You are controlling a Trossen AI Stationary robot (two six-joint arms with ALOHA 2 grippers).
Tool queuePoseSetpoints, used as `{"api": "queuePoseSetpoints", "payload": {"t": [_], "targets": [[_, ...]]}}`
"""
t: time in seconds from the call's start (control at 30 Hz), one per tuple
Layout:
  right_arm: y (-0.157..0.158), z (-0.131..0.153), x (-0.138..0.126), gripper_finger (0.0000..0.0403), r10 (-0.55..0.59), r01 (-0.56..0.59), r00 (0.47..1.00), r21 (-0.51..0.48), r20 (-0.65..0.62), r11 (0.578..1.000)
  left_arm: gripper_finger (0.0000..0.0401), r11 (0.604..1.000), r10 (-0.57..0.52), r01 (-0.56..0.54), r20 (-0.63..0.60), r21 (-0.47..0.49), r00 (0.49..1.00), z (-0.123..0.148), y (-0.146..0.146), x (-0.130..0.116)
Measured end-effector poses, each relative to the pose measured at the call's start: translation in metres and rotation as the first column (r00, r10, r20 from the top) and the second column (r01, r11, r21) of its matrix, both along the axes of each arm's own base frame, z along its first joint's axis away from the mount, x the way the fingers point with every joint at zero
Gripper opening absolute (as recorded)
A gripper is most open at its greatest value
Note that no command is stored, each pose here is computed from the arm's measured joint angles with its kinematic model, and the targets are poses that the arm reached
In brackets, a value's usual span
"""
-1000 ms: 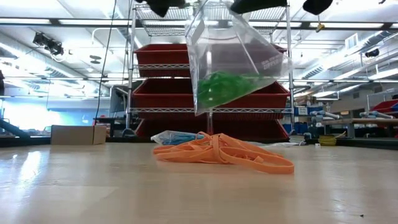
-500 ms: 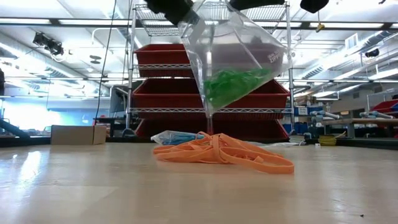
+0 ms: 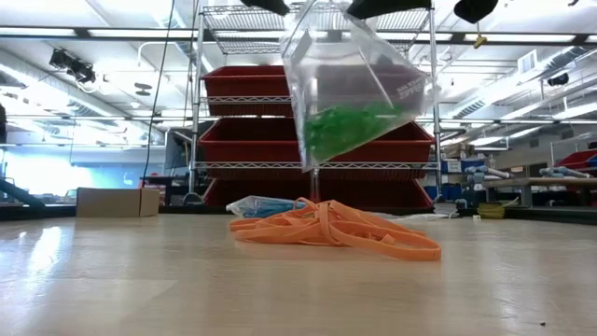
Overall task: Sort rubber bands
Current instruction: Put the green rubber band into the bottom transparent zip bag
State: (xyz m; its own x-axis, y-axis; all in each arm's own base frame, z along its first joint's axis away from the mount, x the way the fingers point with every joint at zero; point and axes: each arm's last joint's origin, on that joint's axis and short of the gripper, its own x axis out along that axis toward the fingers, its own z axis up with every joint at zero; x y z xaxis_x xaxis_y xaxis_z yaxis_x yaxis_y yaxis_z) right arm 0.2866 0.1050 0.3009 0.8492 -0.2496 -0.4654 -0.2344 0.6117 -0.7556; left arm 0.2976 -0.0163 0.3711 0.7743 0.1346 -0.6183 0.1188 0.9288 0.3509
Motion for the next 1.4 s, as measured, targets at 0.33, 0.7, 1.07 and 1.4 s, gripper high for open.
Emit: {"api": "queuePoseSetpoints", "payload": {"t": [0.33,0.7,1.07,1.4], "targets": [[-0.004,0.022,-0.019,0.0000,-0.032,0.033,0.997,-0.006,0.067,0.999,0.0161,0.999,0.036,-0.039,-0.086,-0.025,0.996,-0.008,-0.015,-0.020],[0.005,0.036,-0.047,0.0000,-0.072,0.079,0.991,-0.060,0.108,0.995,0.0161,0.989,0.048,-0.049,-0.014,-0.138,0.999,-0.118,-0.017,-0.011],[0.003,0.041,-0.052,0.0000,-0.092,0.098,0.987,-0.037,0.132,0.995,0.0161,0.979,0.088,-0.101,-0.082,-0.177,0.993,-0.202,-0.004,0.019],[0.003,0.041,-0.053,0.0000,-0.102,0.104,0.986,-0.008,0.132,0.995,0.0161,0.950,0.072,-0.091,-0.073,-0.297,0.995,-0.229,0.030,0.037]]}}
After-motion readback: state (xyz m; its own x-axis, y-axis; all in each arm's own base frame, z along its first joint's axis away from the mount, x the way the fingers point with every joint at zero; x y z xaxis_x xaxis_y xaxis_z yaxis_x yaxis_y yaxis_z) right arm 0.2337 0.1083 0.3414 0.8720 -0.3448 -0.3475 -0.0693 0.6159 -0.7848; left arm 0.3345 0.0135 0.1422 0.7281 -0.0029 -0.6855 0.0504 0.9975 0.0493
